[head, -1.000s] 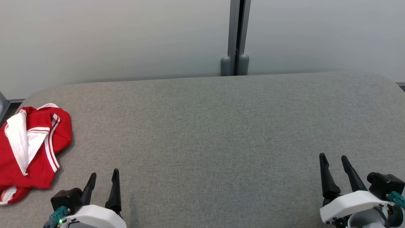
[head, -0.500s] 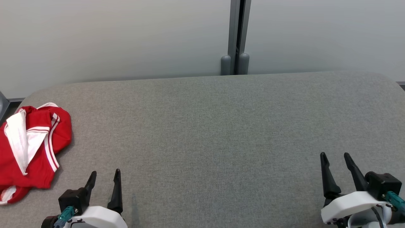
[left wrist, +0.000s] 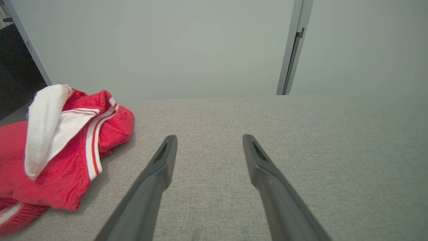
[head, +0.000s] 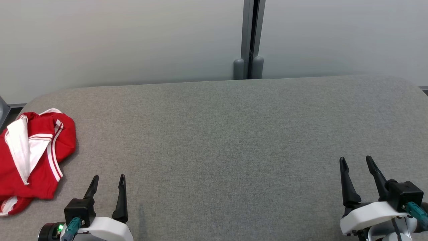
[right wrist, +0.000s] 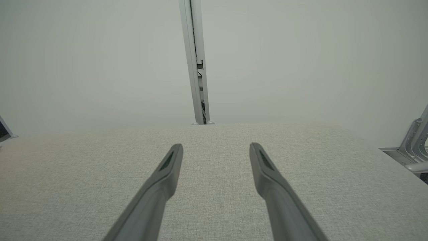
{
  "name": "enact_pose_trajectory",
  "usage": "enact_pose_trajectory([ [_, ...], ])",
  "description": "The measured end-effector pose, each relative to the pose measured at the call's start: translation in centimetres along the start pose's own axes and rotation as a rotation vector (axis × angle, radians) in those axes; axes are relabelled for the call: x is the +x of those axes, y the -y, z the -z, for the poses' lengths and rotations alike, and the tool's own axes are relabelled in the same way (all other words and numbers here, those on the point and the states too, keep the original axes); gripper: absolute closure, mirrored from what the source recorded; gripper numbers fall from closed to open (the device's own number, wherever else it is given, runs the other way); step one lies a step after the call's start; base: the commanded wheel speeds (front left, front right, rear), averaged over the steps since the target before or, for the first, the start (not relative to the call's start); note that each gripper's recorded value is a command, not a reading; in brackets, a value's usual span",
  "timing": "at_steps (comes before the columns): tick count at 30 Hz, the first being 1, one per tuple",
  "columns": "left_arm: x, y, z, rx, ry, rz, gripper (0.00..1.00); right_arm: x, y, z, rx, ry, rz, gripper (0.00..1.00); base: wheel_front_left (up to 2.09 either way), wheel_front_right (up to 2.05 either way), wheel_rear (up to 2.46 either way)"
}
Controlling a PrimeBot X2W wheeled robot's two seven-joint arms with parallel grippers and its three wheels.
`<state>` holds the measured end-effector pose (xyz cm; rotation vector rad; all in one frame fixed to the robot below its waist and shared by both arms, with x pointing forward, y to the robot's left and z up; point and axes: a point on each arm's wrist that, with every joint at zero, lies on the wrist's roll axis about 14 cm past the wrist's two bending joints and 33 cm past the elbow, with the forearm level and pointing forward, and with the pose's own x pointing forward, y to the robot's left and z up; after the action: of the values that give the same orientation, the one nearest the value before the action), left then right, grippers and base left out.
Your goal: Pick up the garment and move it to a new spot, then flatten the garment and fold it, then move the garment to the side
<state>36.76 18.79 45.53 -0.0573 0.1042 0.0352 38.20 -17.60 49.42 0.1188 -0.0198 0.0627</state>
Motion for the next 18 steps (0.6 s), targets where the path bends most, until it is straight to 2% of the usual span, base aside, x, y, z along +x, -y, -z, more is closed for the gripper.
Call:
enact_pose_trajectory([
  [18,-0.38,-0.42,-0.56,0.108,0.037,-0.004,0.0,0.1,-0.66,-0.27,-0.106,0.017,-0.035,0.0,0.0,0.0,0.0],
])
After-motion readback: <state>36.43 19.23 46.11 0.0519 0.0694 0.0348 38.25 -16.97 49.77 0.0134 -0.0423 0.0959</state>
